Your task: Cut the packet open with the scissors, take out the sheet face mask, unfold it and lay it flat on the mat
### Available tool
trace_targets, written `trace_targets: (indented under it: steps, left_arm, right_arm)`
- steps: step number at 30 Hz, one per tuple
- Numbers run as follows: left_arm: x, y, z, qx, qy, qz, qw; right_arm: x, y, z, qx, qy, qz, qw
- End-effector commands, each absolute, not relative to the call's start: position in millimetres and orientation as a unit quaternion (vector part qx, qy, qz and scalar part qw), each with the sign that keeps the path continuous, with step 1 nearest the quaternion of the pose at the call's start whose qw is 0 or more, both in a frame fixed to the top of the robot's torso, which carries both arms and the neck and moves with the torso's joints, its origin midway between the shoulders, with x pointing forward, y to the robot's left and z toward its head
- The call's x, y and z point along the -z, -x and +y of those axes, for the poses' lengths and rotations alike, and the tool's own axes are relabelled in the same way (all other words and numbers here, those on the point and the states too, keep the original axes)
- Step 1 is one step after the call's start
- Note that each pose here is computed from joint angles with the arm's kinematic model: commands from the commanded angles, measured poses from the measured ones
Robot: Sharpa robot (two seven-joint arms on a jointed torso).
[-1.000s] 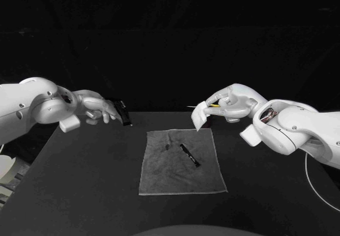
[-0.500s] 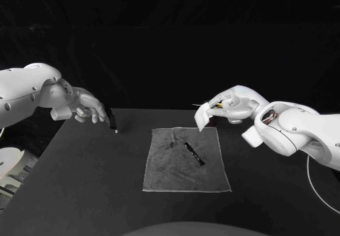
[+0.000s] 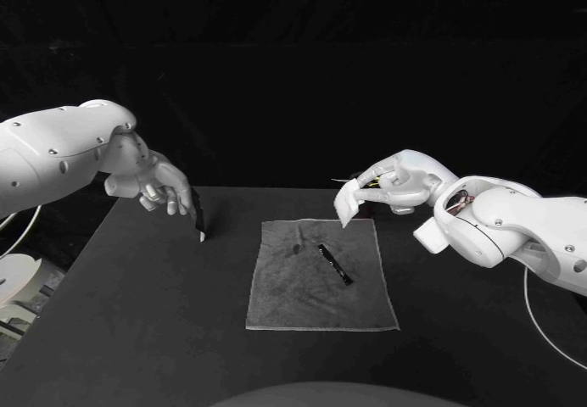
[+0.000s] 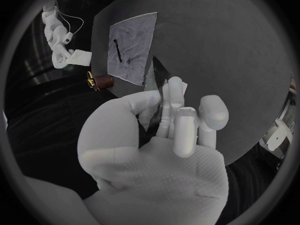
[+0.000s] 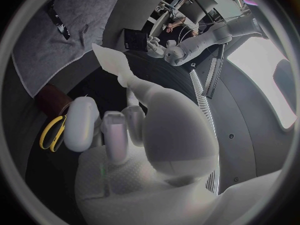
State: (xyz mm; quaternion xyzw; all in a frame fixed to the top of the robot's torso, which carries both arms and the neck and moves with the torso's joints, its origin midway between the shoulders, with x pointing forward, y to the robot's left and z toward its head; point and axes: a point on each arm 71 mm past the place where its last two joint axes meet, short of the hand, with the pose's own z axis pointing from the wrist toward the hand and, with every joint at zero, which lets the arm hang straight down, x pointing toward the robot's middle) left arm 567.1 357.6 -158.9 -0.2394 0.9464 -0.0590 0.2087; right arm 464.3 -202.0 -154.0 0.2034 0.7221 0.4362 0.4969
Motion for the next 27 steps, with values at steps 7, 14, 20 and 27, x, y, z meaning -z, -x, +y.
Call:
trace_targets:
  steps: [7,14,20,27]
  left_arm:
    - [170.2,-576.3,320.5,0.063,0.227,0.954,0.187]
    - [192.2,-575.9,299.3,0.08,0.23,0.955,0.169]
    - [212.2,-575.2,285.5,0.091,0.238,0.953,0.165]
    - [219.4,-579.6,280.5,0.093,0.258,0.941,0.2]
  right_arm:
    - [157,-466,-198,-0.437,-0.196,0.727,0.492]
    - [161,-467,-196,-0.437,-0.196,0.729,0.489]
    - [164,-467,-193,-0.437,-0.195,0.732,0.485]
    - [165,-467,-192,-0.437,-0.194,0.732,0.485]
